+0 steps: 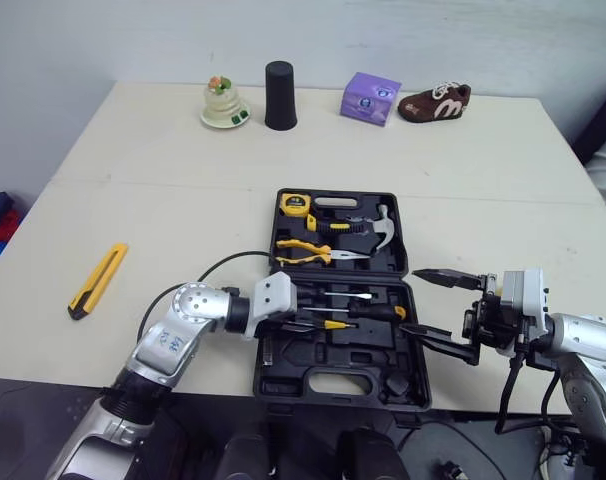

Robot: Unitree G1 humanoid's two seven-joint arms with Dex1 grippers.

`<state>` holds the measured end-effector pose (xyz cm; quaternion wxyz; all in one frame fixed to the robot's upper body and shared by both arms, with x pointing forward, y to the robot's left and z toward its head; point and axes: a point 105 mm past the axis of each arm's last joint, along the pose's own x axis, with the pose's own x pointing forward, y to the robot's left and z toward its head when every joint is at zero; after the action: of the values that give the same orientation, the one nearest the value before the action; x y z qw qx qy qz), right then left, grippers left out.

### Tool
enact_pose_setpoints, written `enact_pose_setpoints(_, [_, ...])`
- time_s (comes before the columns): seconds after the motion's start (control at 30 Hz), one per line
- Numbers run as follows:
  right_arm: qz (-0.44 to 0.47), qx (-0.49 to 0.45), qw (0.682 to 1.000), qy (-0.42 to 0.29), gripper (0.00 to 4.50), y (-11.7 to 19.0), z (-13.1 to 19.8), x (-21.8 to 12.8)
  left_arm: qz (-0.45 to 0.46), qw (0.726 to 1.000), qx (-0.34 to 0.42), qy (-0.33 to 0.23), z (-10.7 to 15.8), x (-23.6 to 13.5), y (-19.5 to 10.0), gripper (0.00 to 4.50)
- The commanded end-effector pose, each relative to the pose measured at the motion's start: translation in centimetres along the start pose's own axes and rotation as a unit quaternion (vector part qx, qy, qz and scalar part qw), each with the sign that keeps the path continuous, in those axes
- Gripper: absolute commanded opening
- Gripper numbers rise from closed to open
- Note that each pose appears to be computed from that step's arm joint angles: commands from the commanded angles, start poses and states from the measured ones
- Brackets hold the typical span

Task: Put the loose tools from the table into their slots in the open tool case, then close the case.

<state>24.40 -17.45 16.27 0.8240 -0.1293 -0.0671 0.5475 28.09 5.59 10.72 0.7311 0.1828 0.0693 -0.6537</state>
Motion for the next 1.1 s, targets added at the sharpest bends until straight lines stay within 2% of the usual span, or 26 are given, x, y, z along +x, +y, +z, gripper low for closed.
enact_pose_setpoints(0.03, [-0.001, -0.008, 1.000, -0.009, 4.50, 0.1, 0.4, -0.1, 0.031, 0.997, -0.051, 0.045, -2.5, 0.0, 0.7, 0.02])
enact_pose_setpoints(0.2, [-0.002, -0.010, 1.000, -0.007, 4.50, -0.1, 0.3, -0.2, 0.022, 0.993, -0.084, 0.083, -4.0, -0.1, 0.2, 0.02])
enact_pose_setpoints(0.33, [-0.002, -0.012, 1.000, -0.007, 4.50, -0.2, 0.2, -0.3, 0.012, 0.995, -0.076, 0.067, -3.5, 0.2, -0.3, 0.02])
enact_pose_setpoints(0.57, [-0.006, -0.011, 1.000, -0.004, 4.50, -0.3, -0.2, -0.4, 0.018, 0.991, -0.026, 0.127, -5.4, -0.4, -0.3, 0.02])
enact_pose_setpoints(0.63, [-0.009, -0.014, 1.000, -0.002, 4.50, -0.5, -0.3, -0.5, 0.025, 0.993, -0.018, 0.113, -5.1, -0.3, -0.1, 0.02])
enact_pose_setpoints(0.7, [-0.027, -0.030, 0.999, 0.001, 4.50, -1.3, -0.3, -1.1, 0.039, 0.998, 0.024, 0.043, -2.6, -0.4, 0.1, 0.02])
enact_pose_setpoints(0.8, [-0.047, -0.044, 0.998, 0.005, 4.50, -2.1, -0.2, -1.9, 0.068, 0.994, 0.083, -0.005, -0.7, -1.2, 0.6, 0.02])
enact_pose_setpoints(0.9, [-0.078, -0.062, 0.995, 0.012, 4.50, -3.2, 0.1, -3.6, 0.129, 0.981, 0.123, -0.082, 2.8, -3.4, 2.2, 0.02])
enact_pose_setpoints(1.0, [-0.164, -0.086, 0.983, 0.018, 4.50, -5.1, 0.7, -7.5, 0.208, 0.957, 0.095, -0.180, 6.9, -8.4, 4.3, 0.02])
enact_pose_setpoints(1.07, [-0.210, -0.106, 0.971, 0.035, 4.50, -6.1, 0.5, -9.9, 0.251, 0.945, 0.093, -0.189, 7.5, -10.9, 4.8, 0.64])
enact_pose_setpoints(1.1, [-0.244, -0.118, 0.961, 0.046, 4.50, -6.6, 0.2, -11.6, 0.282, 0.941, 0.090, -0.166, 6.5, -12.5, 5.0, 0.94])
